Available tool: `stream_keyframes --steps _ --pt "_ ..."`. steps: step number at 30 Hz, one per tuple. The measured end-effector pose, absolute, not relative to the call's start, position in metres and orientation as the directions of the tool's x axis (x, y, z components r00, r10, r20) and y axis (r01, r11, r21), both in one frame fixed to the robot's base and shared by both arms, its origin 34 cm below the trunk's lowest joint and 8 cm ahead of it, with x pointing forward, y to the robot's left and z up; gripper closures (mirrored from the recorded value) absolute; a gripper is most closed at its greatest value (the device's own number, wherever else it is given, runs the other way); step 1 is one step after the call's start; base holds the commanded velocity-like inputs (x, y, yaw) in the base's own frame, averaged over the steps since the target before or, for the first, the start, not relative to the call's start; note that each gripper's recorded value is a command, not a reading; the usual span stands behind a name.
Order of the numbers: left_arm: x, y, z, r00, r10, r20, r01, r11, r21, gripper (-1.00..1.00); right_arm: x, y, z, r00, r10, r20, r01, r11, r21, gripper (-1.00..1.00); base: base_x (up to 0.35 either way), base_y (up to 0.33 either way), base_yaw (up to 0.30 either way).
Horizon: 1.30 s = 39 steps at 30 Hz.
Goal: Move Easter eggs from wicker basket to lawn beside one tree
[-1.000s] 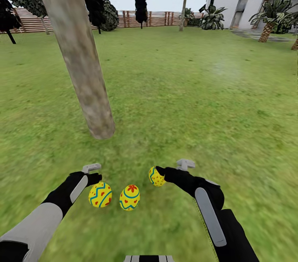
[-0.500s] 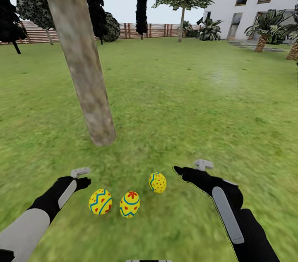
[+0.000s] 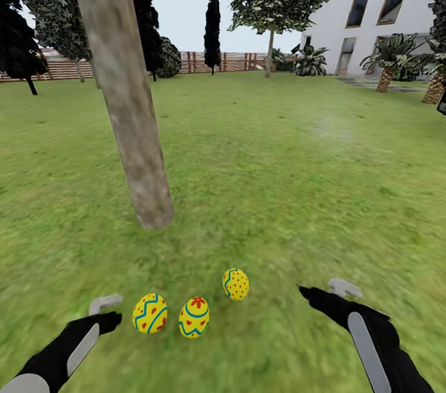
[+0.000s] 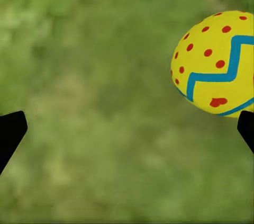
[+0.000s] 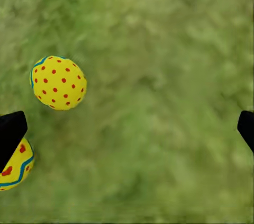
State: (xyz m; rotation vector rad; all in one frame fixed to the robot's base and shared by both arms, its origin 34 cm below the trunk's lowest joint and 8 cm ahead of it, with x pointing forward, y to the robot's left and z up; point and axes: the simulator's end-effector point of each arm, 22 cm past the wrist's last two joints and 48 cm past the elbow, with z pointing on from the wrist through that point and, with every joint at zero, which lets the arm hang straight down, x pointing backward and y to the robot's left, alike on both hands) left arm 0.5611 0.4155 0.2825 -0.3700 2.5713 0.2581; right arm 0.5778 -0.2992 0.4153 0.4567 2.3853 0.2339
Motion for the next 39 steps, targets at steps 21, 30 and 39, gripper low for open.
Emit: stream_keyframes --steps 21,30,39 --pt "0.514 0.422 0.269 -0.727 -0.241 -0.642 -0.409 0.904 0.124 -1.00 0.536 -0.358 0.375 -0.599 0.388 -0.701 0.389 0.906 0.169 -1.00 0.000 0.000 0.000" --pt "0.508 0.422 0.282 -0.728 -0.242 -0.642 -0.416 0.899 0.133 -1.00 0.538 -0.371 0.391 -0.562 0.416 -0.715 0.436 0.883 0.171 -1.00 0.000 0.000 0.000" --pt "0.514 0.416 0.301 -0.729 -0.239 -0.641 -0.411 0.902 0.130 -1.00 0.477 -0.379 0.333 -0.648 0.513 -0.564 0.540 0.831 0.135 -1.00 0.000 0.000 0.000"
